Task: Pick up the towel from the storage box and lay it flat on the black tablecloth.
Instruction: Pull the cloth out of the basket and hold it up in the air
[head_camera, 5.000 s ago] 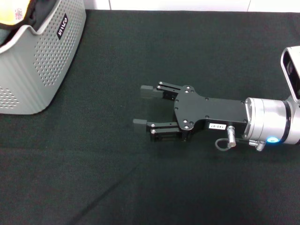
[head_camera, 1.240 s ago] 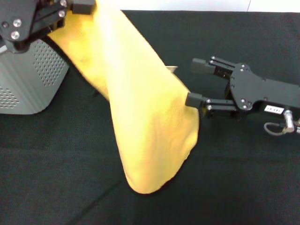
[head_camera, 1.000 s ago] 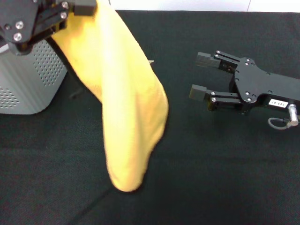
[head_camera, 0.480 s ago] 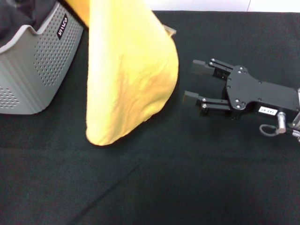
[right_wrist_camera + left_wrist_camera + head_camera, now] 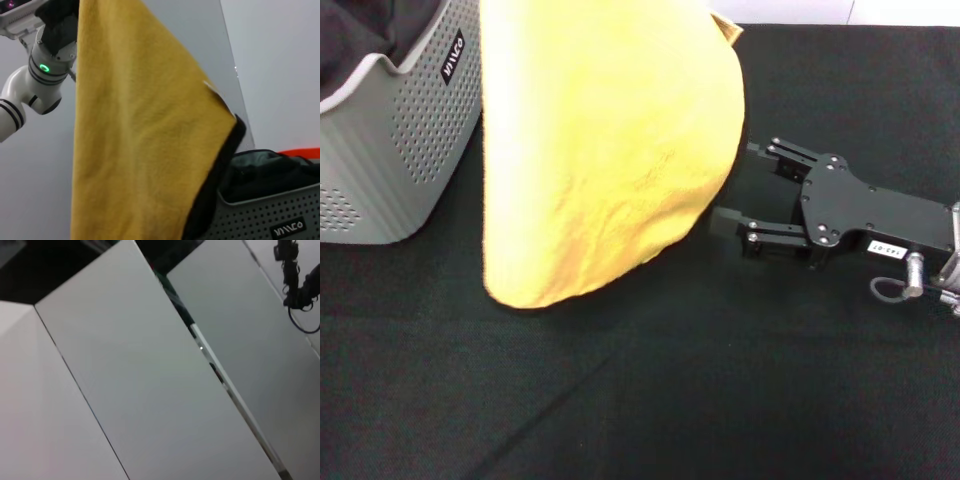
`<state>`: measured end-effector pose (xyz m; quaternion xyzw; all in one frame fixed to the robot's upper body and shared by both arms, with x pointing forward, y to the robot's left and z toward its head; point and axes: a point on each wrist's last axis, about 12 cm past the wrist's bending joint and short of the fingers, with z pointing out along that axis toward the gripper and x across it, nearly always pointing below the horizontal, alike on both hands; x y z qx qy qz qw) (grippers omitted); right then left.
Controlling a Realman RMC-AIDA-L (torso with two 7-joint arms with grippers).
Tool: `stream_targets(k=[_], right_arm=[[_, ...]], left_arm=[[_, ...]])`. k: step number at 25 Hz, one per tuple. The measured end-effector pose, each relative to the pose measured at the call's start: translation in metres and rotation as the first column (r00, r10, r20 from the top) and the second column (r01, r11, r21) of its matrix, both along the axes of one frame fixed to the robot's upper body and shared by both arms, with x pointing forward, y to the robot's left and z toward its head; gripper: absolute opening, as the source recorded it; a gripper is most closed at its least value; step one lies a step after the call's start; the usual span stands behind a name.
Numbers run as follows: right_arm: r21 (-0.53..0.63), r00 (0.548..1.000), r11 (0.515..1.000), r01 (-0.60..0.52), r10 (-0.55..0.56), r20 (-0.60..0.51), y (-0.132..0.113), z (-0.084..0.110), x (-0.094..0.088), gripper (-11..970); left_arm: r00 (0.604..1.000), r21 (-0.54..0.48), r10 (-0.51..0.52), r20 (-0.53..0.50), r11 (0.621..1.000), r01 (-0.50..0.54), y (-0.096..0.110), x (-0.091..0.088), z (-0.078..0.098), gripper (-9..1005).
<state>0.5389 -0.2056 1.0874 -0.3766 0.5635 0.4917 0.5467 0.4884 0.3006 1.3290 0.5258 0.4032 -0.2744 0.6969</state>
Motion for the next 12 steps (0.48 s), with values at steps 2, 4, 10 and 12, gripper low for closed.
stream_targets(k=[2, 4, 10, 12], right_arm=[[-0.001, 1.000, 1.000, -0.010, 0.010, 0.004, 0.004, 0.000, 0.001, 837], [-0.004, 0.999, 1.000, -0.031, 0.031, 0.008, 0.010, 0.001, 0.001, 837], [-0.018, 0.991, 0.991, -0.130, 0.131, 0.007, 0.032, 0.000, -0.006, 835], [-0.023, 0.988, 0.988, -0.155, 0.156, 0.005, 0.038, -0.001, -0.008, 835]], left_arm=[[1.000, -0.008, -0.005, 0.013, 1.000, 0.005, 0.000, -0.001, 0.001, 21], [1.000, -0.021, -0.007, 0.024, 1.000, 0.008, 0.001, -0.002, 0.002, 21], [0.999, -0.045, 0.005, 0.039, 0.999, -0.003, 0.004, -0.003, 0.004, 21], [0.999, -0.047, 0.005, 0.040, 0.999, -0.003, 0.004, -0.003, 0.004, 21]])
